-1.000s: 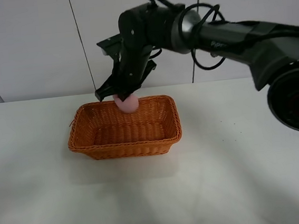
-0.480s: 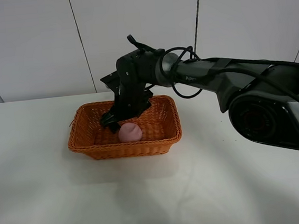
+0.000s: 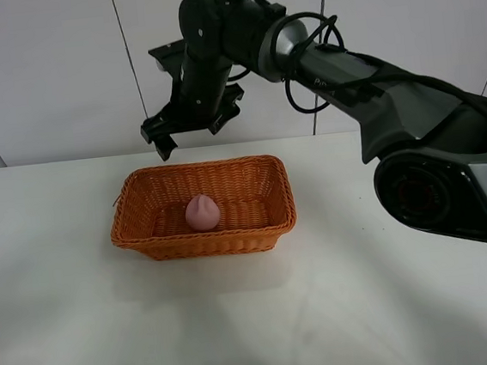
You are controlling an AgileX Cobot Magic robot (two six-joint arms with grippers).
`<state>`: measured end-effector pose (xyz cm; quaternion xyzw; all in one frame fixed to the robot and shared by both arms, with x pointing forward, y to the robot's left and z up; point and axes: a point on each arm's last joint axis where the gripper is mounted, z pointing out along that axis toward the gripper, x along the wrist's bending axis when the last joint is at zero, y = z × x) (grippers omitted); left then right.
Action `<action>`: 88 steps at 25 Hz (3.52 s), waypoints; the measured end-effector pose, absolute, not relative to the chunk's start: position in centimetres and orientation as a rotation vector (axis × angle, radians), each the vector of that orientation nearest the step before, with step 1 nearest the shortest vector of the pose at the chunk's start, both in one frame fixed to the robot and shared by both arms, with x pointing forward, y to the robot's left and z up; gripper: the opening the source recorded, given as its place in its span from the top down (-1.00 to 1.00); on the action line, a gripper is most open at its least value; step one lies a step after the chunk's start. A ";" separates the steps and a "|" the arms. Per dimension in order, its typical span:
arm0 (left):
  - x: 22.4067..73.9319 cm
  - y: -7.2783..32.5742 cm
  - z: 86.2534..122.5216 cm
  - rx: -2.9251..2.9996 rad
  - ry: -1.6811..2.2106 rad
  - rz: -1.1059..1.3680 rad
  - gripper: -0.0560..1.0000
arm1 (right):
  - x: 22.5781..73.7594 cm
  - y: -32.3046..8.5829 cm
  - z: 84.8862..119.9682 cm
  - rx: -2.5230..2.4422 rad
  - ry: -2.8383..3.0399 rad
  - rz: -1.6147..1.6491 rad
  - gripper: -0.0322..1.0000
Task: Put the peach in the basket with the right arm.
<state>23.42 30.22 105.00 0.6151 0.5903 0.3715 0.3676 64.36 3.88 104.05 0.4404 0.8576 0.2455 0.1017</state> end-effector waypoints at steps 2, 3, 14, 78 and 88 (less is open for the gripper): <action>23.4 30.2 105.0 1.580 1.516 0.954 -0.99 | 64.3 3.8 105.1 1.293 2.513 0.750 -0.41; 23.4 30.2 105.0 1.580 1.516 0.954 -0.99 | 64.3 3.8 105.2 1.295 2.511 0.753 -0.41; 23.4 30.2 105.0 1.580 1.516 0.954 -0.99 | 68.3 -1.8 105.0 1.441 2.402 0.702 -0.41; 23.4 30.2 105.0 1.580 1.516 0.954 -0.99 | 31.2 -29.7 105.0 1.829 1.880 0.625 -0.41; 23.4 30.2 105.0 1.580 1.516 0.954 -0.99 | 25.3 -29.8 105.2 1.587 1.635 0.894 -0.41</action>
